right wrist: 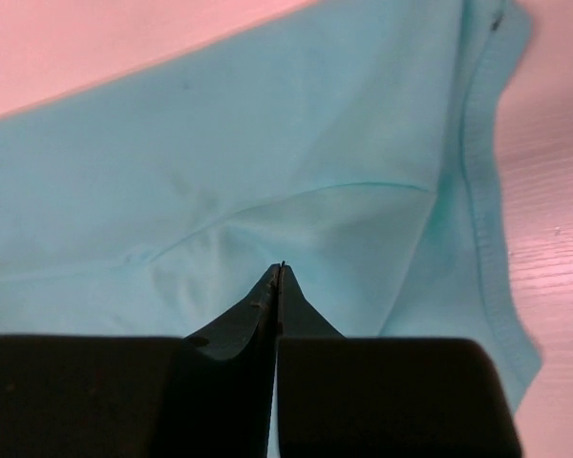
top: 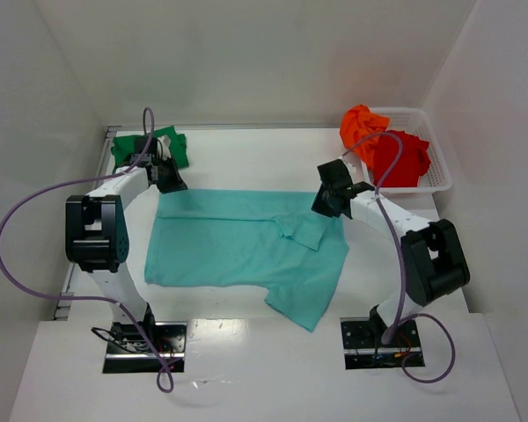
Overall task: Fold and stack the t-shirts
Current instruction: Fold the flattened tshirt in 1/3 of the way
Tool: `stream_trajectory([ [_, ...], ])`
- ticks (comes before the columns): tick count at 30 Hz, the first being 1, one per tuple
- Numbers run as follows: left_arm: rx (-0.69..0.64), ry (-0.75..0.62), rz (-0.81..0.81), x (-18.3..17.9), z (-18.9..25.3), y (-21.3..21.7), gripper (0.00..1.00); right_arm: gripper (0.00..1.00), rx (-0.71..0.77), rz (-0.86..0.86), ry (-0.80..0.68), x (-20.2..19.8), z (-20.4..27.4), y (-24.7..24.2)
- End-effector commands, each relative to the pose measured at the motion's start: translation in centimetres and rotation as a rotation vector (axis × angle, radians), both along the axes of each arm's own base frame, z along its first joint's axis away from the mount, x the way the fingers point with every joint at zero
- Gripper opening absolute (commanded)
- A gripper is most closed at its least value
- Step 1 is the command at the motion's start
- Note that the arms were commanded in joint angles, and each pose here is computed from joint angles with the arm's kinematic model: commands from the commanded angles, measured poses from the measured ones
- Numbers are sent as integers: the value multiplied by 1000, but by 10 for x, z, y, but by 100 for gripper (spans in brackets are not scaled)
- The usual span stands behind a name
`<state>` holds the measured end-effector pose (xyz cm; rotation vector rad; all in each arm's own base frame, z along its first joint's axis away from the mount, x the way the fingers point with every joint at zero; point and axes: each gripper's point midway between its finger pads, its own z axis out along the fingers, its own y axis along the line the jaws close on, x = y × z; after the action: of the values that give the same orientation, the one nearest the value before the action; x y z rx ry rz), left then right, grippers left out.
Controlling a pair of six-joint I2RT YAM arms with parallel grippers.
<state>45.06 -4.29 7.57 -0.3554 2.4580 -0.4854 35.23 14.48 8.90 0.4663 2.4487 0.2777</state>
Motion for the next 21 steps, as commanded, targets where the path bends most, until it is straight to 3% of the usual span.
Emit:
stream_trajectory([
  [1,-5,-24,-25,9,4,-6,0,0,-83,-66,3,15,-17,-23],
  [14,10,31,-12,11,-17,-2,0,0,-155,-236,90,17,-47,-86],
  [21,9,42,-12,11,-19,-2,0,0,-152,-211,176,-3,-74,-84],
])
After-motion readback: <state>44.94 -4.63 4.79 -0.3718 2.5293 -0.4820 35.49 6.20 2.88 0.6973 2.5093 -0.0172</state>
